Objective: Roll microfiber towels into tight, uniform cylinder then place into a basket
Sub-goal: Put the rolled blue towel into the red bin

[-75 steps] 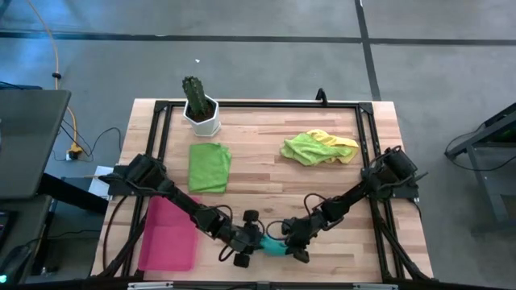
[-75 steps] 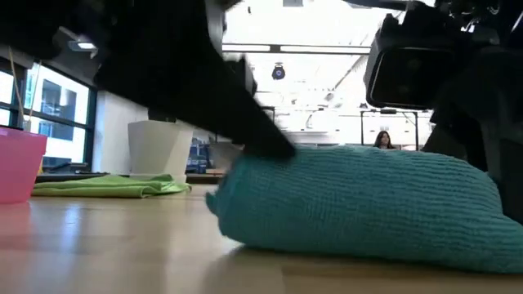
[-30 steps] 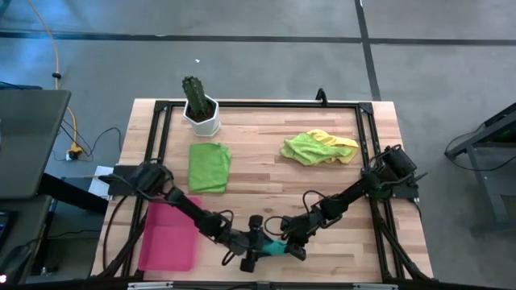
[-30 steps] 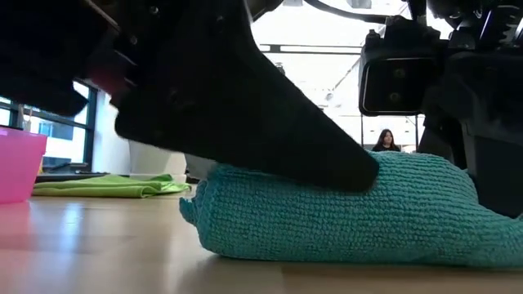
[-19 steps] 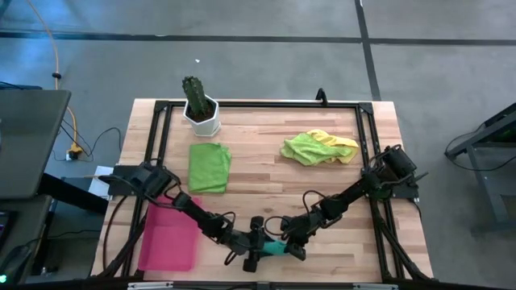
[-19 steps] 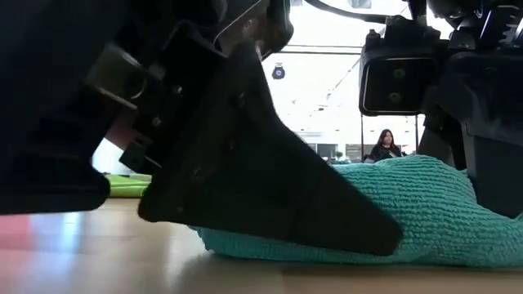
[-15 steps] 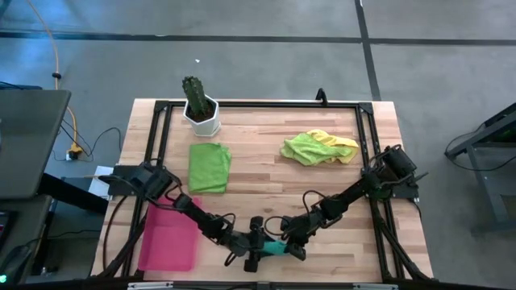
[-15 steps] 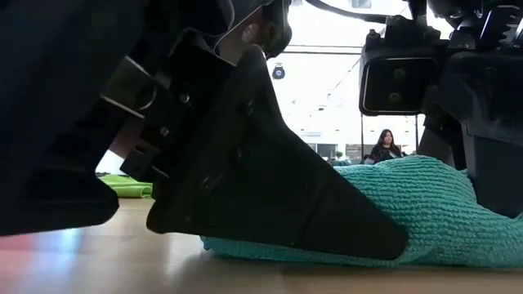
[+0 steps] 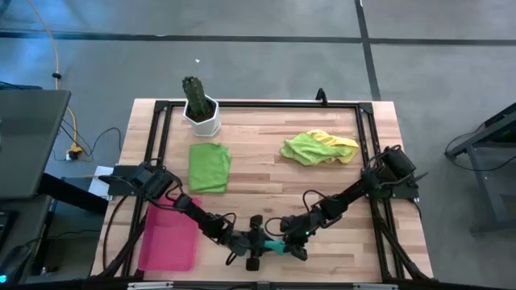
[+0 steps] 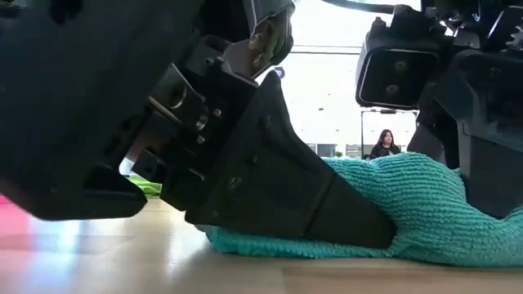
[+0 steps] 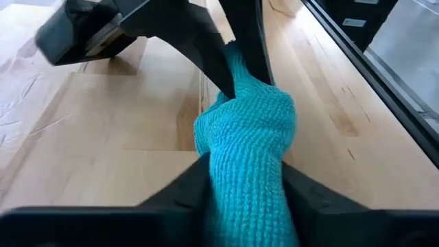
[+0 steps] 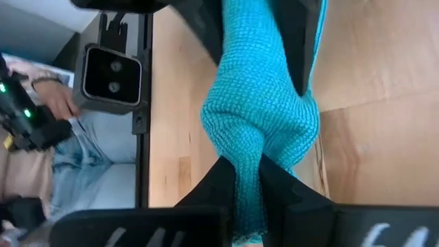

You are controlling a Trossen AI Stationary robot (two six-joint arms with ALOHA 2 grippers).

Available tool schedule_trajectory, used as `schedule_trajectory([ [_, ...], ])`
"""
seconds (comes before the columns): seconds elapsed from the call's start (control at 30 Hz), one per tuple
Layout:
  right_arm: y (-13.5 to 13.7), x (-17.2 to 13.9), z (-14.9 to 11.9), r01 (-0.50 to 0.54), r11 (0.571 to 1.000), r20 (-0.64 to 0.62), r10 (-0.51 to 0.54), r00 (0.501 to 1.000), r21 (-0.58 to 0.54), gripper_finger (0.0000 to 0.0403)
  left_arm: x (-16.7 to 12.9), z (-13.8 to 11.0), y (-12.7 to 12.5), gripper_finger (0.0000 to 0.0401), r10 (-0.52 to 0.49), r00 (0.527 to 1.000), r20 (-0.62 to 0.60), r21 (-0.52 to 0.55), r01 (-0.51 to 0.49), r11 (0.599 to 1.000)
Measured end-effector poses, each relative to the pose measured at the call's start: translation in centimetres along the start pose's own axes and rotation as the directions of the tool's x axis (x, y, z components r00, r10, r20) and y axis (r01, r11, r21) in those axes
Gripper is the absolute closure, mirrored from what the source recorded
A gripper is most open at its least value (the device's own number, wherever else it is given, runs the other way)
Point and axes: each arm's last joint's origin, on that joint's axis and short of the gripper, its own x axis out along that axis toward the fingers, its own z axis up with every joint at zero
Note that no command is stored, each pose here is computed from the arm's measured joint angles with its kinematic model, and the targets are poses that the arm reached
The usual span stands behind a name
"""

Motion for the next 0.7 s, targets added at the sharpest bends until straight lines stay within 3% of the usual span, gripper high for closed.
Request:
schedule_trajectory([
  [0.17,0.2,-0.2,0.1,-0.009,0.999,0.002,0.009,1.0,-0.048,0.0386,-0.1,-0.2,-0.3,0.0378,-0.038,0.999,-0.02,-0.005,0.038,0.999],
  [0.27,0.7,-0.8,0.4,-0.03,0.994,0.004,0.03,1.0,-0.11,0.0386,-0.2,-0.3,-0.5,0.0378,-0.046,0.999,-0.024,-0.025,0.046,0.999],
  [0.4,1.6,-2.2,0.9,-0.033,0.962,0.031,0.043,0.999,-0.271,0.0372,-0.3,-0.3,-0.8,0.0377,-0.053,0.998,-0.021,-0.028,0.053,0.998],
  [0.7,3.6,-5.7,1.6,-0.067,0.922,0.019,0.08,0.997,-0.38,0.022,-0.5,-0.1,-1.1,0.0375,-0.082,0.997,-0.01,-0.045,0.081,0.996],
])
